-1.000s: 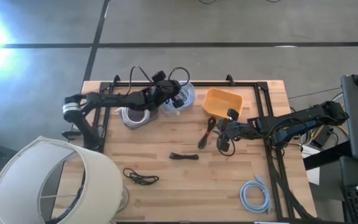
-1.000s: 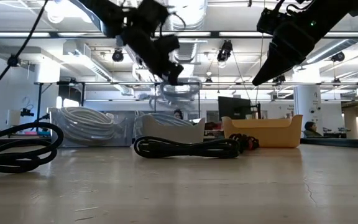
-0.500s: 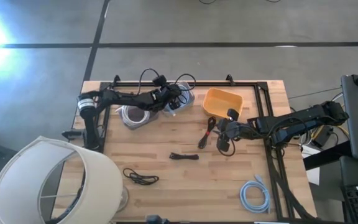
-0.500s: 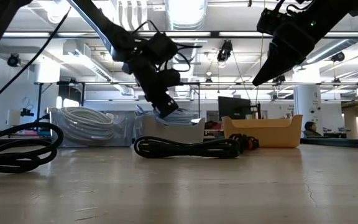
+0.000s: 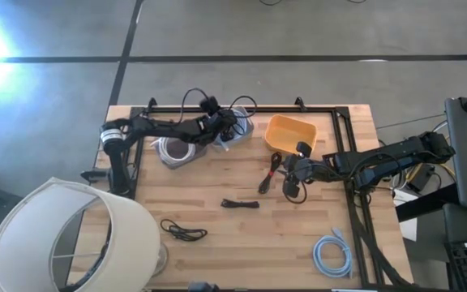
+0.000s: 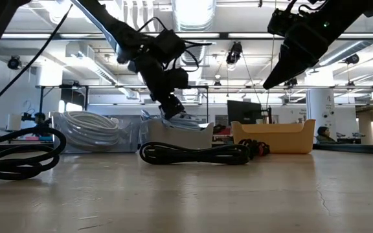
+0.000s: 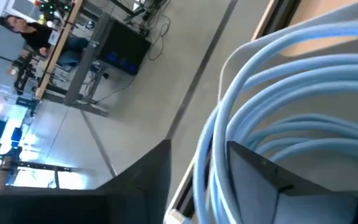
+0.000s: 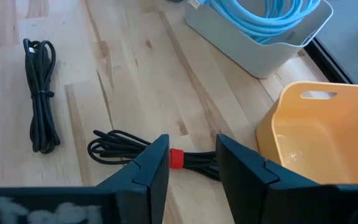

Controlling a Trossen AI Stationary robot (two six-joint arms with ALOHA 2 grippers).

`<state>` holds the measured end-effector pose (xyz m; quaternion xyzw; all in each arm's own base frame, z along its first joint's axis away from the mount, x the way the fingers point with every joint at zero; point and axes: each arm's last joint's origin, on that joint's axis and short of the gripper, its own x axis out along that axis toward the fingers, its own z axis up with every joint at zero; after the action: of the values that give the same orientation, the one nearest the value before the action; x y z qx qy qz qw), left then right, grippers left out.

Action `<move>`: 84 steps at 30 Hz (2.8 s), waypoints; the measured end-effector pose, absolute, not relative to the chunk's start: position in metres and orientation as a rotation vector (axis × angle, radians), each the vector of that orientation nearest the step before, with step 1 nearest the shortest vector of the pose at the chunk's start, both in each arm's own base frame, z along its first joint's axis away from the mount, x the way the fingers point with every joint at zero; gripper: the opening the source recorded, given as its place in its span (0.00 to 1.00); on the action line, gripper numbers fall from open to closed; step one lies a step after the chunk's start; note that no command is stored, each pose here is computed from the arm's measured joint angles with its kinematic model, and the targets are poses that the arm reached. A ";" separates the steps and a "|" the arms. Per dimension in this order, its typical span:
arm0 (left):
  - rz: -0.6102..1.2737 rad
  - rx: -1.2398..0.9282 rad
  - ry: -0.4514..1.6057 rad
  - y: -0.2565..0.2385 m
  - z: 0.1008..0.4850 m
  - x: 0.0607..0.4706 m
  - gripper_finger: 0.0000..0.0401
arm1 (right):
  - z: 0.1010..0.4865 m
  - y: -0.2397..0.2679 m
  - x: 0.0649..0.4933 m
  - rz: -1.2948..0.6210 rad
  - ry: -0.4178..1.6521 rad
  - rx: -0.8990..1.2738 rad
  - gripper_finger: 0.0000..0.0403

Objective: Pick & Place USB Port
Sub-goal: Put the left blue HDMI cable into the gray bin

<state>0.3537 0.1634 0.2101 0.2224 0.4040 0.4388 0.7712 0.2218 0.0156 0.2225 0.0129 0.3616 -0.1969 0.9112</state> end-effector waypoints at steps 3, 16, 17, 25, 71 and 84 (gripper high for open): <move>0.932 0.492 0.911 0.157 0.217 0.354 0.46 | 0.223 0.016 0.222 -0.406 0.745 0.028 0.31; 0.608 0.280 0.710 0.111 0.256 0.368 0.51 | 0.223 0.016 0.222 -0.406 0.745 0.030 0.31; 0.607 0.266 0.713 0.112 0.254 0.367 0.50 | 0.223 0.016 0.222 -0.406 0.745 0.030 0.31; 0.565 0.109 0.778 0.134 0.224 0.362 0.45 | 0.222 0.016 0.222 -0.404 0.745 0.031 0.31; 0.661 0.145 0.922 0.136 0.194 0.363 0.42 | 0.222 0.016 0.222 -0.403 0.747 0.027 0.31; 0.693 0.140 0.939 0.145 0.193 0.358 0.42 | 0.222 0.016 0.222 -0.403 0.747 0.027 0.31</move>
<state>0.3584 0.1446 0.1934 0.0660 0.4429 0.3268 0.8323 0.2217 0.0157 0.2223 0.0133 0.3624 -0.1956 0.9112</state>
